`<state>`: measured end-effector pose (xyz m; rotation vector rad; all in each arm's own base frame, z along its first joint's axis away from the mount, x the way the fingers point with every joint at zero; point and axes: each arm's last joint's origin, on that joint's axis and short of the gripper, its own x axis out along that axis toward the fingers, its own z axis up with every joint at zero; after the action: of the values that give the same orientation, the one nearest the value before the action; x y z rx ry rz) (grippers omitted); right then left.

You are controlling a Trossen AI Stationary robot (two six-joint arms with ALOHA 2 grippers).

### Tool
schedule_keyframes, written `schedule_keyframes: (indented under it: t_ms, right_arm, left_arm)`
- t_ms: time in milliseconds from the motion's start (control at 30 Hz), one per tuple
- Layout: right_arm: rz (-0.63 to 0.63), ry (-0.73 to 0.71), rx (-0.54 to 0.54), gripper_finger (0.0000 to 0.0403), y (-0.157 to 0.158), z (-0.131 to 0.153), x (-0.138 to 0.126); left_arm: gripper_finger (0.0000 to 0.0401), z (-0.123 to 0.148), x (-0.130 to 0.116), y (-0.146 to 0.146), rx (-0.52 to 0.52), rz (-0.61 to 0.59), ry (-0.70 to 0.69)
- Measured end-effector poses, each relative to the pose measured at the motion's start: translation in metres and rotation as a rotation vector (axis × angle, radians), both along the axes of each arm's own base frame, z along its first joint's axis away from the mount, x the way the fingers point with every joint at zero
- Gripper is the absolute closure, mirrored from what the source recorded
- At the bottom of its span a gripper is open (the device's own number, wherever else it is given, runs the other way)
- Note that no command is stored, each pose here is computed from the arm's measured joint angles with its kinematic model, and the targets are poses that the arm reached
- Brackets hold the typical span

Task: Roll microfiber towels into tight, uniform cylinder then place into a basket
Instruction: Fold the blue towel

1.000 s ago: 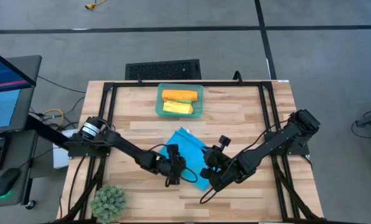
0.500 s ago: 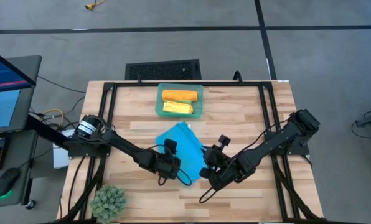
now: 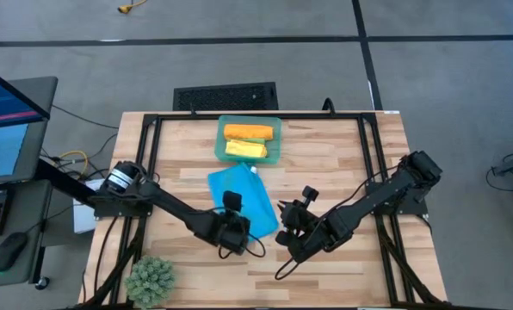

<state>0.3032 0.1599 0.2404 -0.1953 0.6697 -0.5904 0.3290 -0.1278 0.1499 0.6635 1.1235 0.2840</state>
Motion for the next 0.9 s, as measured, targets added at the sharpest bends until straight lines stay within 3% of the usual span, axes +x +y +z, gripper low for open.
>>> schedule_keyframes:
  t_ms: [167, 367, 900]
  right_arm:
    - [0.002, 0.001, 0.001, 0.0337, 0.000, 0.000, 0.000]
    - [0.008, 0.008, 0.014, 0.0337, 0.001, 0.000, 0.000]
    - [0.007, 0.009, 0.013, 0.0337, 0.000, 0.000, 0.000]
  left_arm:
    - [0.0193, 0.001, 0.012, -0.010, -0.065, 0.032, -0.233]
    - [0.0193, 0.008, 0.032, -0.001, -0.213, 0.110, -0.484]
    - [0.0193, -0.019, 0.035, 0.004, -0.314, 0.160, -0.485]
